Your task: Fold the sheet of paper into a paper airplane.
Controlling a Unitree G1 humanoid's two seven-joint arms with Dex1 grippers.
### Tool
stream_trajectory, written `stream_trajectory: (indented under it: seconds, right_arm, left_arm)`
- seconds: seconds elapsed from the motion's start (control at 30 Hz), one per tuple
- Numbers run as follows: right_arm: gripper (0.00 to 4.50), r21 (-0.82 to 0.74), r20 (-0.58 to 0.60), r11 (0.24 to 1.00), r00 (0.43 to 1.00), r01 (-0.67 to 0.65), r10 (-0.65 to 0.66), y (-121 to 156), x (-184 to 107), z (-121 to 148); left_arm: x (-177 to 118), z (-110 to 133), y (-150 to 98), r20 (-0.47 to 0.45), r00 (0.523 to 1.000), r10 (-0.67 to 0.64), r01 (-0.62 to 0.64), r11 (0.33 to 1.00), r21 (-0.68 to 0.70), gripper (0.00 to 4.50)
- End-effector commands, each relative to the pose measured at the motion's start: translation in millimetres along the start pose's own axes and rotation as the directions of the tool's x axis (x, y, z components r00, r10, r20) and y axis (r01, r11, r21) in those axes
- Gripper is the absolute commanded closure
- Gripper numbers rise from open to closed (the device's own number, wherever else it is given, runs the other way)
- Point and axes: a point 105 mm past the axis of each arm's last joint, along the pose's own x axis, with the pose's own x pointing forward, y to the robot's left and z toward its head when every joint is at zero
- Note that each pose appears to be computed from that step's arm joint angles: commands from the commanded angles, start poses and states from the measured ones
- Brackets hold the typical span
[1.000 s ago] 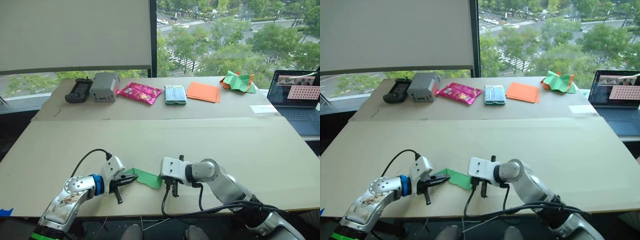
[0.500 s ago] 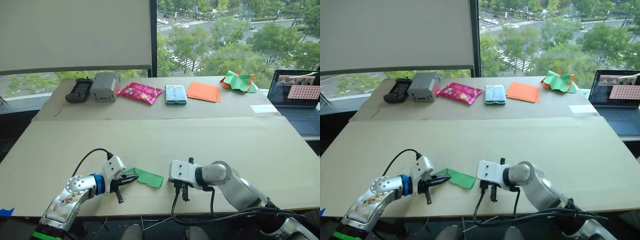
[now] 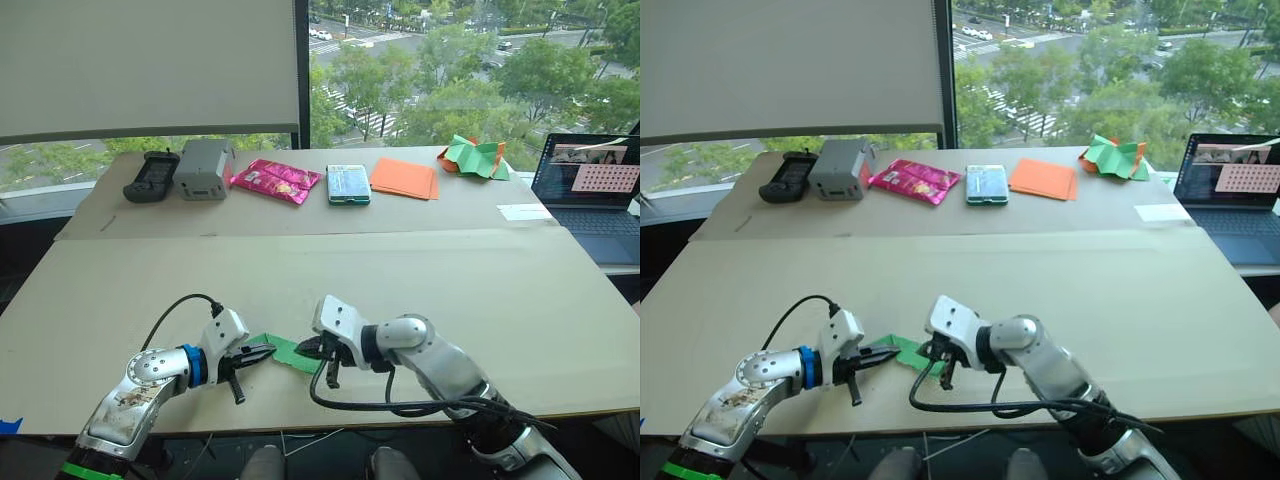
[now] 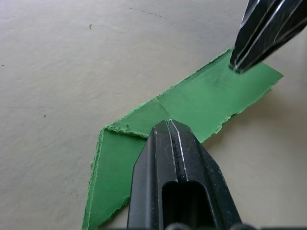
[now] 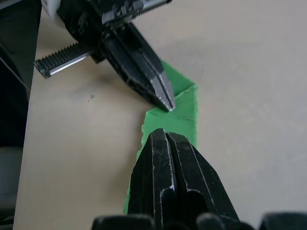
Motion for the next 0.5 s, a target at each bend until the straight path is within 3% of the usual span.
stream_trajectory:
  seconds: [0.03, 0.2, 0.33, 0.5]
  right_arm:
    - [4.42, -0.012, -0.066, 1.000, 0.998, 0.017, -0.018, -4.3, 7.0, -15.1]
    - [4.42, 0.042, -0.125, 0.999, 0.992, 0.027, -0.021, -6.7, 11.3, -33.8]
    - [4.42, 0.051, -0.184, 0.998, 0.983, 0.025, -0.015, -6.2, 12.8, -46.4]
    - [4.42, 0.038, -0.196, 0.999, 0.981, 0.026, -0.018, -6.3, 15.2, -46.5]
  left_arm:
    - [-9.1, -10.8, 7.1, -0.077, 0.997, 0.015, -0.019, 0.999, -0.047, 4.50]
    - [-14.2, 15.6, 14.9, -0.028, 1.000, -0.002, 0.001, 0.999, -0.033, 4.50]
    - [-19.7, 53.2, 17.1, 0.040, 0.994, -0.106, 0.106, 0.994, -0.001, 4.50]
    - [-7.8, 61.5, 15.3, 0.036, 0.980, -0.198, 0.196, 0.980, 0.047, 4.50]
